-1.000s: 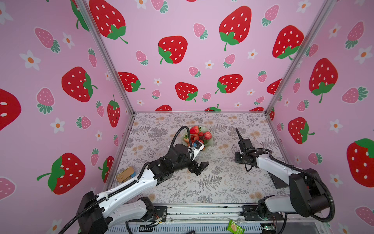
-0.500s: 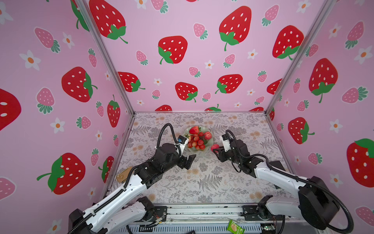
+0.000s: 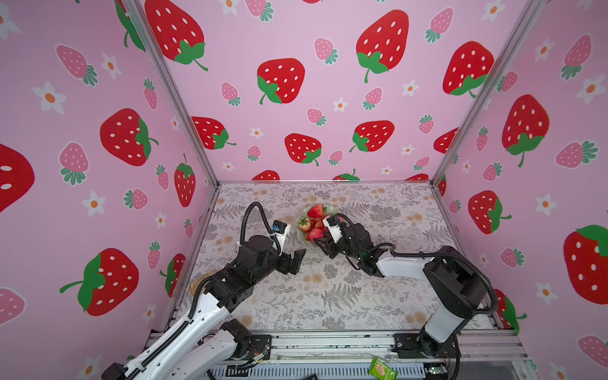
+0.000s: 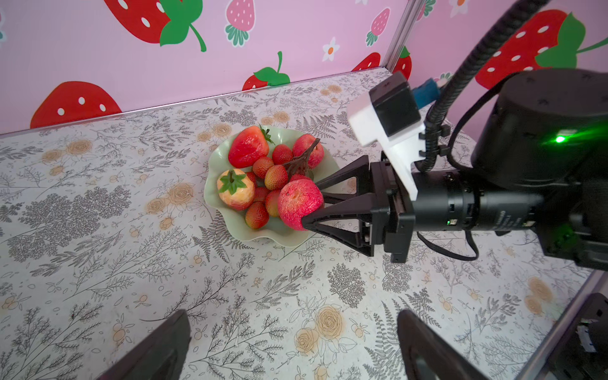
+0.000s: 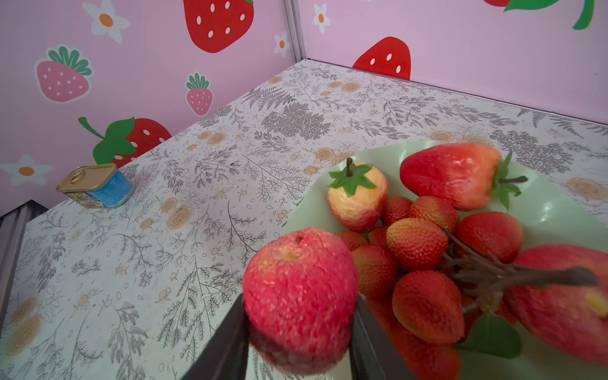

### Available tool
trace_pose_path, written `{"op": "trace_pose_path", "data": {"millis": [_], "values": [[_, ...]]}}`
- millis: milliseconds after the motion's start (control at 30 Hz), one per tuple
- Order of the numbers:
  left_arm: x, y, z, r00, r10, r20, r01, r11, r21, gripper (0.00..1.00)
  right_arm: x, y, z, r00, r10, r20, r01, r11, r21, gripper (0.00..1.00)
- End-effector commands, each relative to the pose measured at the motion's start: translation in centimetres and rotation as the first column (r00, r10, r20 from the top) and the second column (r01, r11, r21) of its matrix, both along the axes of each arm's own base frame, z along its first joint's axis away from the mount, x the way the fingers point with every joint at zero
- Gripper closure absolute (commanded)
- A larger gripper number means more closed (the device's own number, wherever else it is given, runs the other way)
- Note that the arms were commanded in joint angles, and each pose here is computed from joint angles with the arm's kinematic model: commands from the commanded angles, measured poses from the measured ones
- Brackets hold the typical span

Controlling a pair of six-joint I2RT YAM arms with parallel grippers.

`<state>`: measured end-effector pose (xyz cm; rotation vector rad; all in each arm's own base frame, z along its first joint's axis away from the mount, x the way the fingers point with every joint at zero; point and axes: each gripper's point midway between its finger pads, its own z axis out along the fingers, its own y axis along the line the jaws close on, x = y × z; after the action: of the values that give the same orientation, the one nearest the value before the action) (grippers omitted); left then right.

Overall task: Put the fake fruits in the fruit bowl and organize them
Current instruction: 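Carry the second apple with the right gripper into the bowl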

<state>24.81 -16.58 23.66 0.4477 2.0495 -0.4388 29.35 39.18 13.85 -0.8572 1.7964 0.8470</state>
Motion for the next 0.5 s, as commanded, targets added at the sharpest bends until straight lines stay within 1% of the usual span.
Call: {"op": "trace_pose_path", "data": {"millis": [0,233,467], "values": [[-0.2,0.8,-0.6,0.999,0.025,-0.020,-0.025,1.000,0.006,0.01,0.0,1.4,2.1,0.994,0.040,0.101,-0.044,0.998,0.037,0.55],[0.1,0.5,-0.9,0.999,0.017,-0.032,-0.017,1.000,-0.010,0.01,0.6,1.7,-0.8,0.997,0.033,0.063,-0.031,0.999,-0.031,0.52],[0.2,0.2,-0.9,0.999,0.013,-0.032,-0.014,1.000,-0.020,0.01,0.9,1.7,-1.9,0.998,0.024,0.056,-0.020,0.998,-0.064,0.49]]}}
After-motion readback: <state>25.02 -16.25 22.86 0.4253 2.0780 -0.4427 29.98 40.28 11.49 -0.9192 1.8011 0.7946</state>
